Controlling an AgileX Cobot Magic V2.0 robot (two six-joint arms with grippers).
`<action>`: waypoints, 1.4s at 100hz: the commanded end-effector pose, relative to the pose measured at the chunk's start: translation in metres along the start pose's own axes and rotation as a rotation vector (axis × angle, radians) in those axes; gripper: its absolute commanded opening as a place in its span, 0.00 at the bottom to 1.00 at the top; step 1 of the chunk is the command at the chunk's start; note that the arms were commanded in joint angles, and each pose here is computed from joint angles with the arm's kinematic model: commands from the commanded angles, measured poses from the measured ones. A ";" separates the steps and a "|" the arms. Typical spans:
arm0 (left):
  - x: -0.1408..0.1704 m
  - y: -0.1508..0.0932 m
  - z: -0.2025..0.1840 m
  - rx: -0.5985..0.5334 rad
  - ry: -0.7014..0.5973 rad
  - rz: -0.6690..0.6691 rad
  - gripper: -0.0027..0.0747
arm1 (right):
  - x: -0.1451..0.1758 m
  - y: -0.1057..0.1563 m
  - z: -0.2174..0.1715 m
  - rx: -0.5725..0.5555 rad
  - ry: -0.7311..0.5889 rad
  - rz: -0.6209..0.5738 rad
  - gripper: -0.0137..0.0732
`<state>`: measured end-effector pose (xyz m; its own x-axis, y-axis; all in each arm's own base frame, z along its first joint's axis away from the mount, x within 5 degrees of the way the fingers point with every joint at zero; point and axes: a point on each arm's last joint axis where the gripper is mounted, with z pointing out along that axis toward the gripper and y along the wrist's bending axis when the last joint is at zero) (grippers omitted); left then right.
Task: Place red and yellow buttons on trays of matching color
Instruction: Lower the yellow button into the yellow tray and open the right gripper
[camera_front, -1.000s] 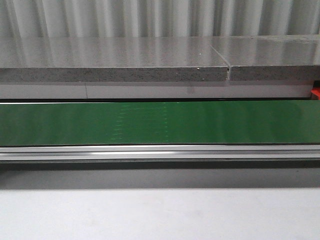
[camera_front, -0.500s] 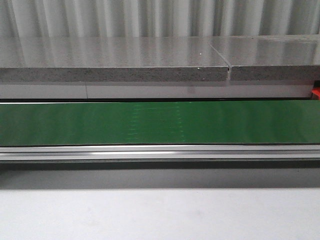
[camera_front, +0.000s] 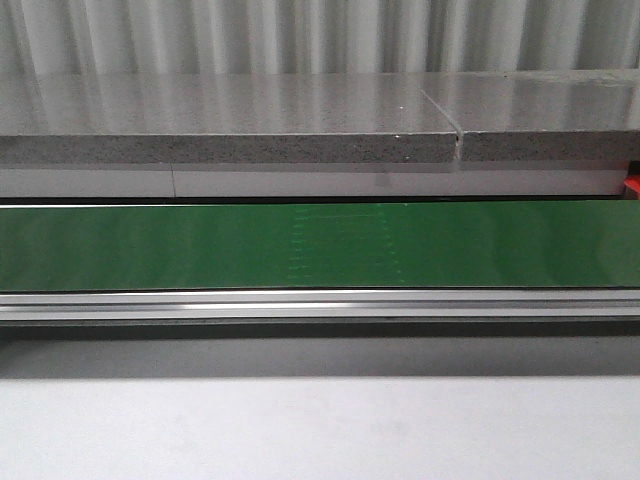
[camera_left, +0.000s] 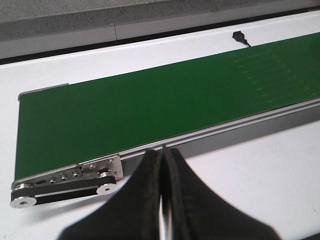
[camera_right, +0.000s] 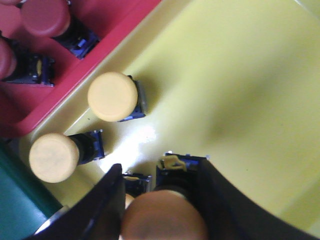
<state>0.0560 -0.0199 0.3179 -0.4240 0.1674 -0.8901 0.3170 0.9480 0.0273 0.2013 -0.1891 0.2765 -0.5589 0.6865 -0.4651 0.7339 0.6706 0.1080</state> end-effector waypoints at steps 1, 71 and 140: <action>-0.012 -0.001 -0.004 0.009 -0.084 -0.012 0.01 | -0.007 -0.002 -0.001 -0.004 -0.097 0.015 0.38; -0.012 -0.001 -0.004 0.009 -0.084 -0.012 0.01 | 0.001 -0.005 0.057 -0.017 -0.048 0.136 0.78; -0.012 -0.001 -0.004 0.009 -0.084 -0.012 0.01 | 0.011 0.026 -0.023 -0.082 -0.199 -0.011 0.72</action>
<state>0.0560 -0.0199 0.3179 -0.4240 0.1674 -0.8901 0.3170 0.9480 0.0273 0.2028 -0.1717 0.2697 -0.4734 0.6856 -0.5530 0.7388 0.6510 0.1746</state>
